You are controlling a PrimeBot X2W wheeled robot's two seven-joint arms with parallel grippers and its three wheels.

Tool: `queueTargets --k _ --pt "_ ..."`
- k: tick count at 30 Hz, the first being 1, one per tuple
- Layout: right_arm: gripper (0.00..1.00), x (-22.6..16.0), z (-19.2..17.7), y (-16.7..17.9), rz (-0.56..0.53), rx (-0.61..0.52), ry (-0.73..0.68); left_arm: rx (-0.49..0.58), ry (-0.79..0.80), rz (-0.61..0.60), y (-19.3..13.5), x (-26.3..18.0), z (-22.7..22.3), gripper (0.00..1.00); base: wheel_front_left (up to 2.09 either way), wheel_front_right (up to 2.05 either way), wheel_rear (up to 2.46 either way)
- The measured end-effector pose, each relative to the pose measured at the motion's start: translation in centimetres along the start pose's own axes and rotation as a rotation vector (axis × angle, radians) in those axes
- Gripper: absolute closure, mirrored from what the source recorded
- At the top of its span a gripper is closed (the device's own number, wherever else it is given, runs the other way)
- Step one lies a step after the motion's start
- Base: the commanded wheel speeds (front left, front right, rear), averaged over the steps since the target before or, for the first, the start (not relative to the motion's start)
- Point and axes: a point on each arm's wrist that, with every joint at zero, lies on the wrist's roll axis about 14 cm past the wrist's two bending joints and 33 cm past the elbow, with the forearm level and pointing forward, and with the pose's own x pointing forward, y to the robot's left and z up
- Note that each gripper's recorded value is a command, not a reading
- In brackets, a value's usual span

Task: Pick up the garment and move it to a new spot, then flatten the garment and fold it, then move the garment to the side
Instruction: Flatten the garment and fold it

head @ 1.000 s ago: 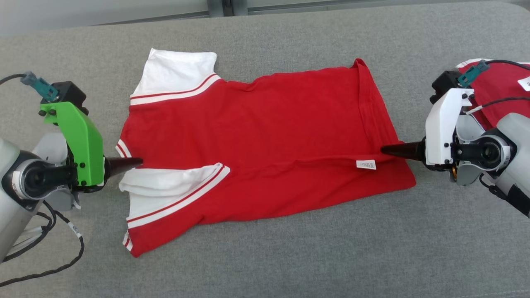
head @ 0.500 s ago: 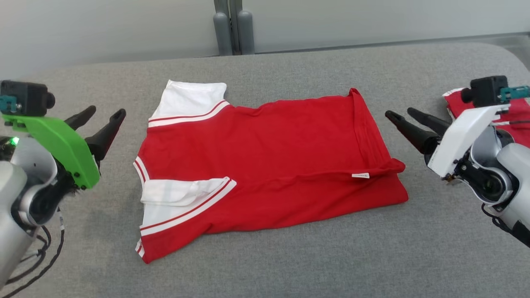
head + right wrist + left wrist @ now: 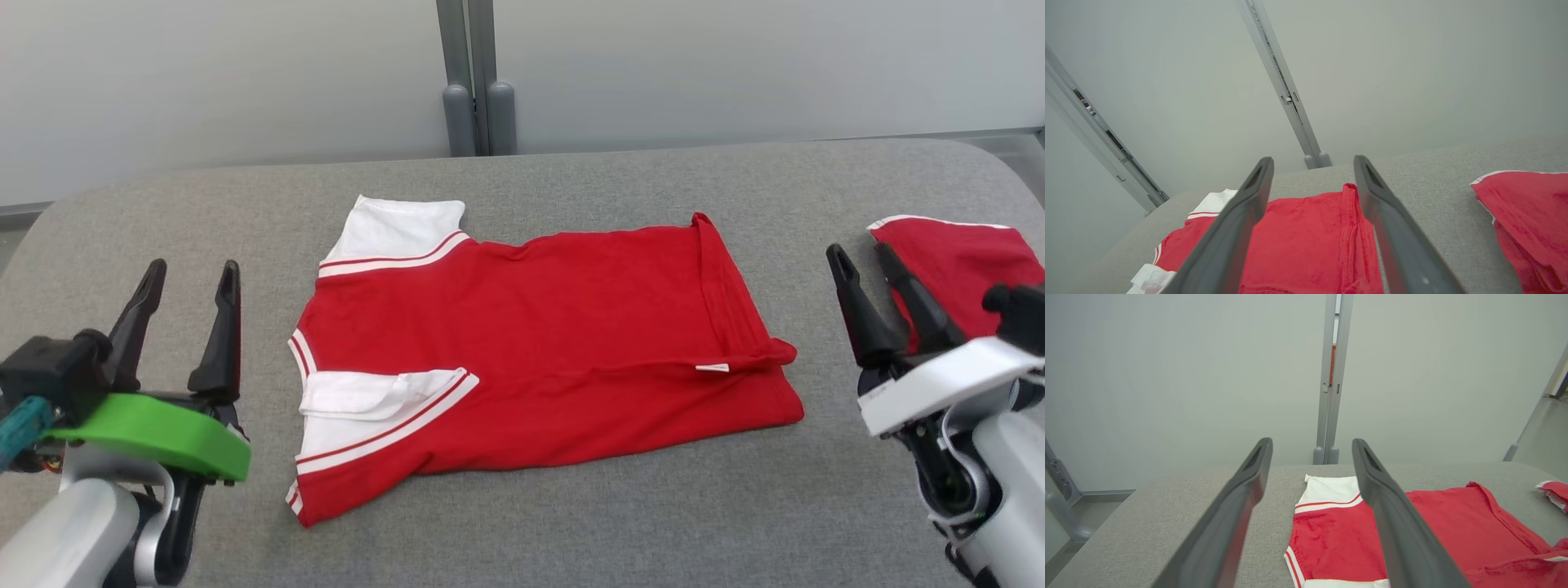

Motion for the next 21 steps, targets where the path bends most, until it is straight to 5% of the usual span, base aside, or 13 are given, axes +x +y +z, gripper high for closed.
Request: queueTargets --k 11,18,21 --pt "0.00 -6.1 -5.0 -1.1 -0.164 0.018 0.036 -0.050 -0.020 0.183 1.3 -5.2 -4.3 0.00 0.00 0.00 0.00" --pt "0.00 -5.7 -6.6 -1.0 -0.158 0.010 0.095 -0.033 -0.007 0.176 1.9 -5.7 -5.5 0.00 0.00 0.00 0.00" --pt "0.00 -4.8 -7.0 -1.2 -0.156 0.018 0.130 -0.028 0.140 0.164 1.8 -6.5 -9.3 0.00 0.00 0.00 0.00"
